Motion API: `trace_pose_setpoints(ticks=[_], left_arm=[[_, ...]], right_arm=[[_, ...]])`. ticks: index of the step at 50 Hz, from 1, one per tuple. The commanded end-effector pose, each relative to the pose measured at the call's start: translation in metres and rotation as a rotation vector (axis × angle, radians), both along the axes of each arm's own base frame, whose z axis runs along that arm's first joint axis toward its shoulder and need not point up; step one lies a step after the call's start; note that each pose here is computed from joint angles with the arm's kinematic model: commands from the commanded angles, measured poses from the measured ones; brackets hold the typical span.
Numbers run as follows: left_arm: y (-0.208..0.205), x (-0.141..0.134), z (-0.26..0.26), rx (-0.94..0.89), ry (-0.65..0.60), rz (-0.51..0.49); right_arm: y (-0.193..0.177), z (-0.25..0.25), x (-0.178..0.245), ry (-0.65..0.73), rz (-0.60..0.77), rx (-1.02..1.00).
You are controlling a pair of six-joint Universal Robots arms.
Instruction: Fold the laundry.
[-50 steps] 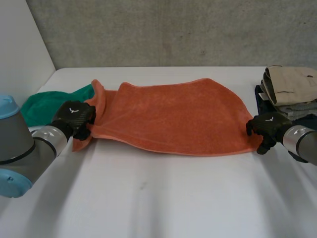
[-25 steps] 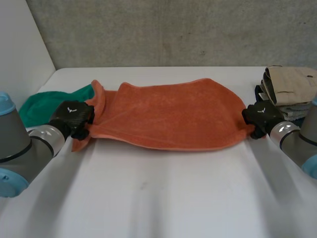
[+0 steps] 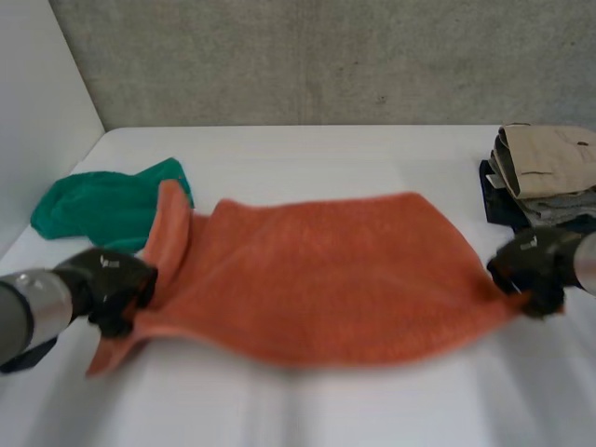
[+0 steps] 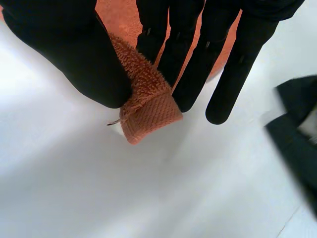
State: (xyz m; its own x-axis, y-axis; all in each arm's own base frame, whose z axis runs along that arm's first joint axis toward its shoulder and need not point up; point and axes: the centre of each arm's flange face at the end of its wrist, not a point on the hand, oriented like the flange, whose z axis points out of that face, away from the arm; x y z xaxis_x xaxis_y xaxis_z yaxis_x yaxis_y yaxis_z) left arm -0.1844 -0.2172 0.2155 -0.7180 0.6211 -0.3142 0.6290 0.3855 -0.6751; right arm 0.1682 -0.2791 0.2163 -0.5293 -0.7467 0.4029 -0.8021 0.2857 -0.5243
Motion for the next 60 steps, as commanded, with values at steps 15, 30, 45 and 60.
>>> trace_pose_setpoints(ticks=[15,30,45,60], left_arm=[[-0.136,-0.037,0.127,-0.809,0.130,-0.020],[-0.153,-0.019,0.164,-1.051,0.432,0.069],[-0.125,-0.015,-0.033,-0.514,0.311,0.068],[-0.106,0.006,-0.090,-0.405,0.099,0.016]], right_arm=[[-0.102,0.101,0.033,-0.393,-0.279,-0.764],[-0.088,0.140,0.045,-0.640,-0.211,-1.001],[-0.088,-0.019,0.051,-0.392,-0.215,-0.568],[-0.085,-0.063,0.026,-0.257,-0.247,-0.449]])
